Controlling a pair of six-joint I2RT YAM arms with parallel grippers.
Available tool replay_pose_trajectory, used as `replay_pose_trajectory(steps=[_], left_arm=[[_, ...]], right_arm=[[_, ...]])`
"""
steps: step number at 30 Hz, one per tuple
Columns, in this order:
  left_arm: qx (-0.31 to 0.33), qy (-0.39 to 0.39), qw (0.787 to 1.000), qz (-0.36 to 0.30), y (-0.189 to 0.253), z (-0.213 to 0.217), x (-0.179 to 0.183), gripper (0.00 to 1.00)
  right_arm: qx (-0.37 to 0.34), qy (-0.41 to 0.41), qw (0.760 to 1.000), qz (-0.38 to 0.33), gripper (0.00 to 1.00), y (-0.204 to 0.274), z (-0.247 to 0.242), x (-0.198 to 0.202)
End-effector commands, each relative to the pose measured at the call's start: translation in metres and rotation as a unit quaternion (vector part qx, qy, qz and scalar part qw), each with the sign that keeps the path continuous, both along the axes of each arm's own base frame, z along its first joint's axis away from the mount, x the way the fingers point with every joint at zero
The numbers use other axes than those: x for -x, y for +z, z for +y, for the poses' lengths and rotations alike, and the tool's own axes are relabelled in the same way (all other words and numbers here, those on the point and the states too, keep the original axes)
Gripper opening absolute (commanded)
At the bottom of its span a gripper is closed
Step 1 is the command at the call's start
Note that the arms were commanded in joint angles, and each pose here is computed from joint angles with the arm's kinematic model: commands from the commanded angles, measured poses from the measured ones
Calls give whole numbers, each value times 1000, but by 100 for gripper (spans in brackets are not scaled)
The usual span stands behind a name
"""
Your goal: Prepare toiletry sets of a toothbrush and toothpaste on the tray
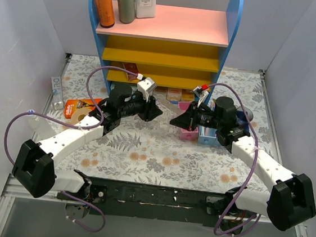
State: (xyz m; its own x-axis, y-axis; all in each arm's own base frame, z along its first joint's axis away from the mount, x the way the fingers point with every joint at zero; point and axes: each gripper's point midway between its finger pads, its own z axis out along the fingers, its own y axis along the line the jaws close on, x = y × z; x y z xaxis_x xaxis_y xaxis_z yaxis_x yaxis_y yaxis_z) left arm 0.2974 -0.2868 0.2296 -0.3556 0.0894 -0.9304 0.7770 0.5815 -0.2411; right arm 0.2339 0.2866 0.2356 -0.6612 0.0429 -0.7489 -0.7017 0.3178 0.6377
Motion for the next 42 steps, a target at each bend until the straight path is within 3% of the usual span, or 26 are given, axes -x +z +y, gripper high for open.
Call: replay_pose_trajectory(steps=[1, 10, 12, 18, 21, 29, 34, 42], left_arm=[[-10, 6, 1000, 2, 2, -4, 0, 28], [-20, 2, 999, 25, -11, -14, 3, 9], [-22, 9, 999, 28, -12, -14, 1, 0], [-9, 32, 998, 47, -11, -16, 1, 0], [-4, 46, 997, 54, -11, -14, -2, 0], [-4, 86, 993, 80, -18, -10, -10, 0], [-6, 112, 990, 84, -22, -5, -16, 0], [-16, 161, 981, 104, -32, 10, -32, 0]], right_arm=[[-16, 2, 999, -50, 1, 20, 1, -6], [5, -23, 999, -46, 1, 8, -3, -13], [9, -29, 999, -44, 1, 6, -4, -16], [34, -60, 997, -31, 1, -5, -9, -25], [41, -71, 996, -33, 9, -5, -11, -28], [50, -106, 992, -48, 45, 0, -24, -33], [52, -125, 989, -56, 54, 3, -32, -35], [57, -144, 986, -63, 58, 4, -43, -37]])
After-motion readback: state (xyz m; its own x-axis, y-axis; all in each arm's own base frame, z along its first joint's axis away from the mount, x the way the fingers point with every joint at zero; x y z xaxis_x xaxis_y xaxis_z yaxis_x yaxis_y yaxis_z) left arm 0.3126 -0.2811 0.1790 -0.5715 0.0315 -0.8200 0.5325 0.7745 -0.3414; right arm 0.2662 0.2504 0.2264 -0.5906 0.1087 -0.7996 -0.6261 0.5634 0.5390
